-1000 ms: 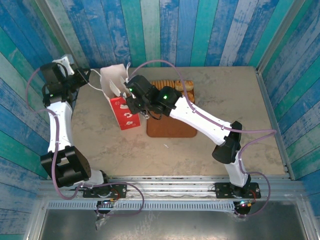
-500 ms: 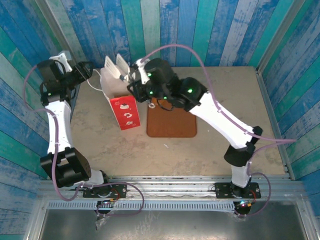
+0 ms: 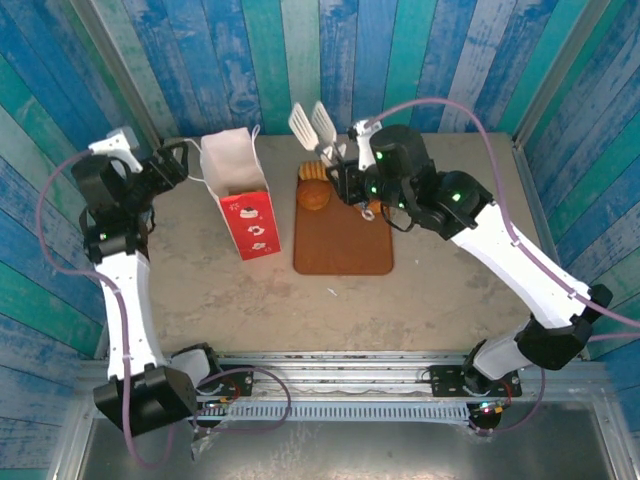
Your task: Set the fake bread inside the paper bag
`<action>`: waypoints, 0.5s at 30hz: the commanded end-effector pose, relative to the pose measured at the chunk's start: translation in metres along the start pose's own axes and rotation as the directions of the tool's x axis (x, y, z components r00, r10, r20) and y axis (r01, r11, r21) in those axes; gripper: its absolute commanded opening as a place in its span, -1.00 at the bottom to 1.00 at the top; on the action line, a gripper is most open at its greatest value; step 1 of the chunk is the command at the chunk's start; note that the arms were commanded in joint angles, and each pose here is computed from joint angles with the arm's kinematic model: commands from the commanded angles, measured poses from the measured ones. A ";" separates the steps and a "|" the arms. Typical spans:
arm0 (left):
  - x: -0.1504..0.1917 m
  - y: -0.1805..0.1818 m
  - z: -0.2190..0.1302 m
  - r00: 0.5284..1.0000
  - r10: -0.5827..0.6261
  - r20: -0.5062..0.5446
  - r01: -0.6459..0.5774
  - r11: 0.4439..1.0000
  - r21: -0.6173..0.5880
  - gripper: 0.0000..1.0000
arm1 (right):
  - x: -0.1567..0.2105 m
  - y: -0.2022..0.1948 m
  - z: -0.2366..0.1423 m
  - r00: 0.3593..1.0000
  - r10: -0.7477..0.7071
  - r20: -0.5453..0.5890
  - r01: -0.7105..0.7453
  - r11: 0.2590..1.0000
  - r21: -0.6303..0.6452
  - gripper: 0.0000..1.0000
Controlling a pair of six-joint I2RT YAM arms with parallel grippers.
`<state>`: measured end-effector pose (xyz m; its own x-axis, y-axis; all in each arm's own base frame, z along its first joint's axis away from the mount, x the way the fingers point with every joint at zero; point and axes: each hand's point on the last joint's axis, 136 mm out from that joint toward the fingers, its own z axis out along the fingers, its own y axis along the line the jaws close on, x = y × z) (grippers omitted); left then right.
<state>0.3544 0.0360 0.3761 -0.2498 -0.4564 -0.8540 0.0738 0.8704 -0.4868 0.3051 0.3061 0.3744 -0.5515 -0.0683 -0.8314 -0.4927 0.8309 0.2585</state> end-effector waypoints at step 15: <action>0.047 0.018 -0.018 0.998 -0.049 -0.032 0.047 0.997 -0.067 0.88 | 0.176 -0.081 0.120 0.928 -0.099 -0.359 0.173 0.969 0.179 -0.12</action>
<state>0.3349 0.0361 0.3288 -0.2943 -0.4995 -0.8148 -0.0077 0.8538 -0.5206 0.3147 0.2832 0.1452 -0.7362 -0.3639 -0.5706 -0.4427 0.8967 -0.0006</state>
